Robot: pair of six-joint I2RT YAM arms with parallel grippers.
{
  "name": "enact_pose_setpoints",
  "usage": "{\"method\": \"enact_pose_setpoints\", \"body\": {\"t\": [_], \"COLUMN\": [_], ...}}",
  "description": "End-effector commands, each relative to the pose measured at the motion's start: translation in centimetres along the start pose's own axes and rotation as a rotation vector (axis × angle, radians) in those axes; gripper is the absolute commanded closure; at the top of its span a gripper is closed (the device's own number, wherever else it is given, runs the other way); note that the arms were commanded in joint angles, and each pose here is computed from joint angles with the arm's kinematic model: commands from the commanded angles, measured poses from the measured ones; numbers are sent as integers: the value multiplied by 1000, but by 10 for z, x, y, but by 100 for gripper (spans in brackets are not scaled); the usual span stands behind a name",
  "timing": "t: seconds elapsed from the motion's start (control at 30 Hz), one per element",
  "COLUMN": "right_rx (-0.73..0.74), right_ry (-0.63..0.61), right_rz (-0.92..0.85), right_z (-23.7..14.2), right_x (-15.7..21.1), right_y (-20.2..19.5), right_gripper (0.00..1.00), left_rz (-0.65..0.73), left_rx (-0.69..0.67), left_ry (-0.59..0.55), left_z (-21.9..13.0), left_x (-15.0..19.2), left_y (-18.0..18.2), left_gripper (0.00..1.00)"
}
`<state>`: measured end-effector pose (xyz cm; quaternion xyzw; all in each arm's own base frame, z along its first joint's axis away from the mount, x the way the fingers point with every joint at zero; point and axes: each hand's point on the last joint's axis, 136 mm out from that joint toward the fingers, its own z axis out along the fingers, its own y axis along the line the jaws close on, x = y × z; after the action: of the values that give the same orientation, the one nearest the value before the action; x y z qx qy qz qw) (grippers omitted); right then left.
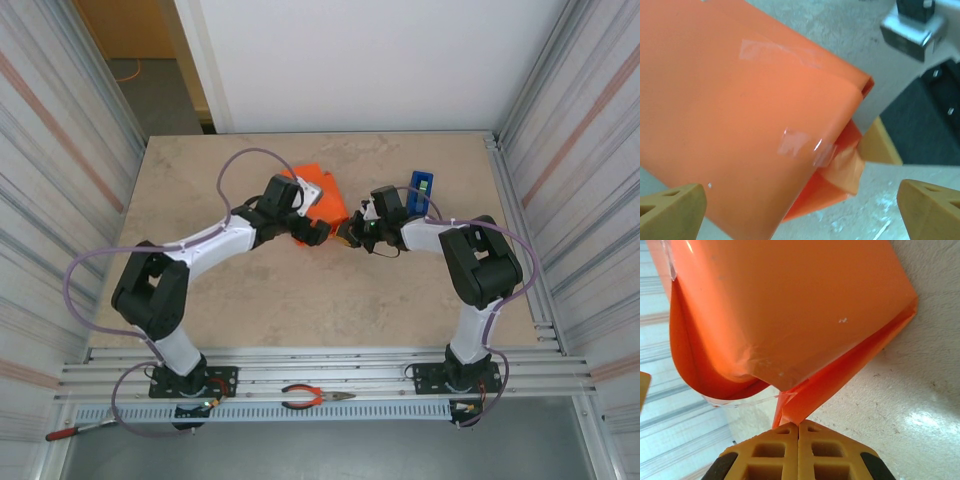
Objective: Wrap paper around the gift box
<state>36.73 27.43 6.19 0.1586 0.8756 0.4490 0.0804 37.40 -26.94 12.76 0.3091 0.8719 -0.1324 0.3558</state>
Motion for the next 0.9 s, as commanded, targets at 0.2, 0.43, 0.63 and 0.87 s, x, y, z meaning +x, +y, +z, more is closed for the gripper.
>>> {"method": "enact_pose_setpoints", "body": {"t": [0.2,0.43,0.63,0.87], "right_rx": [-60,-71,-76,-73], "right_ry": [3,8,6,7], "right_rz": [-23,-25,-27,-25], "right_z": [-7,-8,-9,-9], "right_x": [-8,-8,-8,-7], "right_y": [24,28,29,28], "right_gripper": [100,100,100,100], "left_rz": [387,570,646,679], "left_rx": [-110,-180,-223,-204], "left_ry": [-69,-58,-48,-4], "left_z": [-12,1,16,32], "left_x": [7,9,9,23], "left_y": [-5,-6,0,-1], "left_gripper": [1,1,1,1]}}
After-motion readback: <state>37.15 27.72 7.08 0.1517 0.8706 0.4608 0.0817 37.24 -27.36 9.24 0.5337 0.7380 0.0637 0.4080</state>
